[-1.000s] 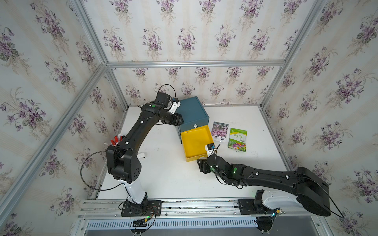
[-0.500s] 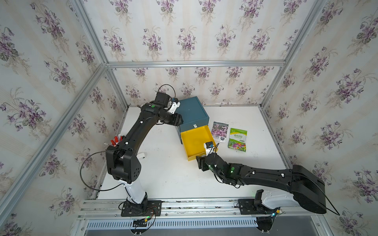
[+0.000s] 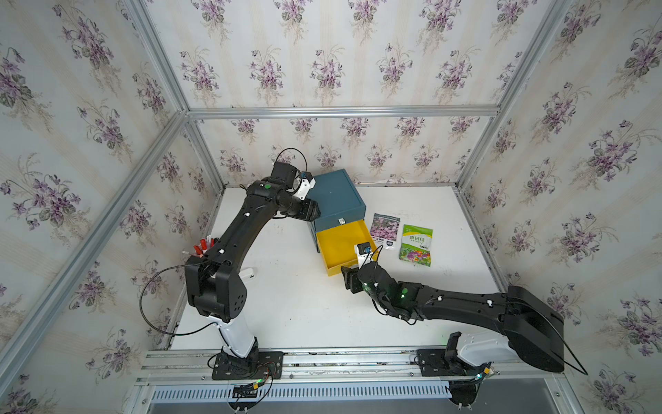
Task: Take the seed bags out of the drawer
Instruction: Close the drawer in the storage box.
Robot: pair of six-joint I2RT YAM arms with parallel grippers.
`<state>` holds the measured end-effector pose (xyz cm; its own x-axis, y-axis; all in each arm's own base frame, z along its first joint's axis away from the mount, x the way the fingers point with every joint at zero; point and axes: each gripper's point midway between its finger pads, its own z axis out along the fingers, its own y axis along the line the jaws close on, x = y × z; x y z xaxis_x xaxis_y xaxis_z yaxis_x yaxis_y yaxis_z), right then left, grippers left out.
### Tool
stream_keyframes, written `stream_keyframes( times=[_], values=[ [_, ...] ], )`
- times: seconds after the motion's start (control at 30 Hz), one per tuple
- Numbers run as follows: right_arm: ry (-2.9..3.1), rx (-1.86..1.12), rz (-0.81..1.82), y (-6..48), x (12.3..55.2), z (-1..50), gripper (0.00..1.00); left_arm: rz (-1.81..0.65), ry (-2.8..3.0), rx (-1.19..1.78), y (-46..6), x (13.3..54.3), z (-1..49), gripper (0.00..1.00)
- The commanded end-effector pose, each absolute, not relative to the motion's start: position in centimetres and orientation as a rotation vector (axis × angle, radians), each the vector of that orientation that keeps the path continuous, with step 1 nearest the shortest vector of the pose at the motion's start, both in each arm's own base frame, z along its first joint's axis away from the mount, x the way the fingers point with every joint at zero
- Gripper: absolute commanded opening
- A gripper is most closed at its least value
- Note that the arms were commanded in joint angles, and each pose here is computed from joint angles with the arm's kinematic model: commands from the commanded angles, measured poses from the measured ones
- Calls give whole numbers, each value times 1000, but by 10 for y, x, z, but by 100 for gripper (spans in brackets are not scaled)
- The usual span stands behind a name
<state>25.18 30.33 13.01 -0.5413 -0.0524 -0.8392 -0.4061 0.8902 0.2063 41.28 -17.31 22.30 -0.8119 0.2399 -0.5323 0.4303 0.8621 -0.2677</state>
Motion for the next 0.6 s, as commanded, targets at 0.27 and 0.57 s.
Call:
stream_keyframes(
  times=[0.27,0.57],
  values=[
    [2050,-358,512,317,274,142,71,-414,2736,506,-151,381,195,64],
    [2022,-366,516,322,297,146,71,-414,2739,505,-150,381,194,64]
  ],
)
